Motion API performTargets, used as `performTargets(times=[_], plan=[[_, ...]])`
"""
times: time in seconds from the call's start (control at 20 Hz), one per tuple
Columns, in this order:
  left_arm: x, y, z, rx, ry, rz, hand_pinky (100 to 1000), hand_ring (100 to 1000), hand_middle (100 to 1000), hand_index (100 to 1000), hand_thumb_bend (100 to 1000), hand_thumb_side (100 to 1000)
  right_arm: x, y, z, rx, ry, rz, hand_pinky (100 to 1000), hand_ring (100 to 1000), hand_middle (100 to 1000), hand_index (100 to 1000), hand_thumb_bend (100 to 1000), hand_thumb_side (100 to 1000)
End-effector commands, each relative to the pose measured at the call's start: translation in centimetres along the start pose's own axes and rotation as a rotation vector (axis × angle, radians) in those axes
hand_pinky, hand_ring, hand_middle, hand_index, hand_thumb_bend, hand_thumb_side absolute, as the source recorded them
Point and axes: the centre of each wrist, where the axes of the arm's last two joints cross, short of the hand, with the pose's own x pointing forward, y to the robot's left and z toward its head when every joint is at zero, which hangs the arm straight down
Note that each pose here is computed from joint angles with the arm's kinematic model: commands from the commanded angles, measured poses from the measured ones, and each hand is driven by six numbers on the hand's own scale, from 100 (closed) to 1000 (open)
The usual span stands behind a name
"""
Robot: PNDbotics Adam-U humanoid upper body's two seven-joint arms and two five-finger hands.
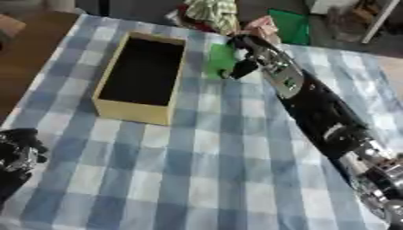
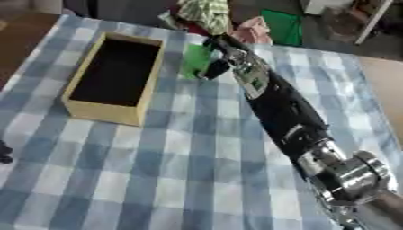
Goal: Pick up objects on the table and place them in the box.
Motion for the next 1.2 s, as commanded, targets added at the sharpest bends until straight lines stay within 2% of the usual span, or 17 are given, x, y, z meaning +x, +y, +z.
performTargets(times=[0.05, 0.35, 0.85, 1.15, 1.2], plan=[[0.7, 0.3, -0.3, -0.004, -0.025, -0.012, 537, 561, 499, 658, 100, 247, 0.4, -1.0, -0.1, -0.055, -0.018, -0.006, 828, 899, 463, 645, 389, 100], [0.6, 0.3, -0.2, -0.002, -0.021, -0.010, 538, 561, 498, 658, 100, 247, 2.2, -1.6, 0.0, -0.119, -0.095, 0.014, 824, 883, 413, 558, 351, 100], [0.5, 0.2, -0.1, -0.003, -0.017, -0.009, 538, 561, 498, 657, 100, 247, 10.1, -3.3, 1.7, -0.131, -0.401, 0.088, 828, 878, 406, 550, 337, 100], [0.5, 0.2, -0.1, -0.003, -0.017, -0.009, 538, 561, 498, 657, 100, 247, 11.2, -3.6, 2.2, -0.124, -0.430, 0.093, 828, 878, 406, 550, 337, 100], [0.5, 0.1, -0.1, -0.010, -0.017, -0.007, 538, 560, 497, 657, 100, 247, 11.8, -3.5, 2.3, -0.119, -0.452, 0.094, 836, 880, 417, 559, 343, 100]])
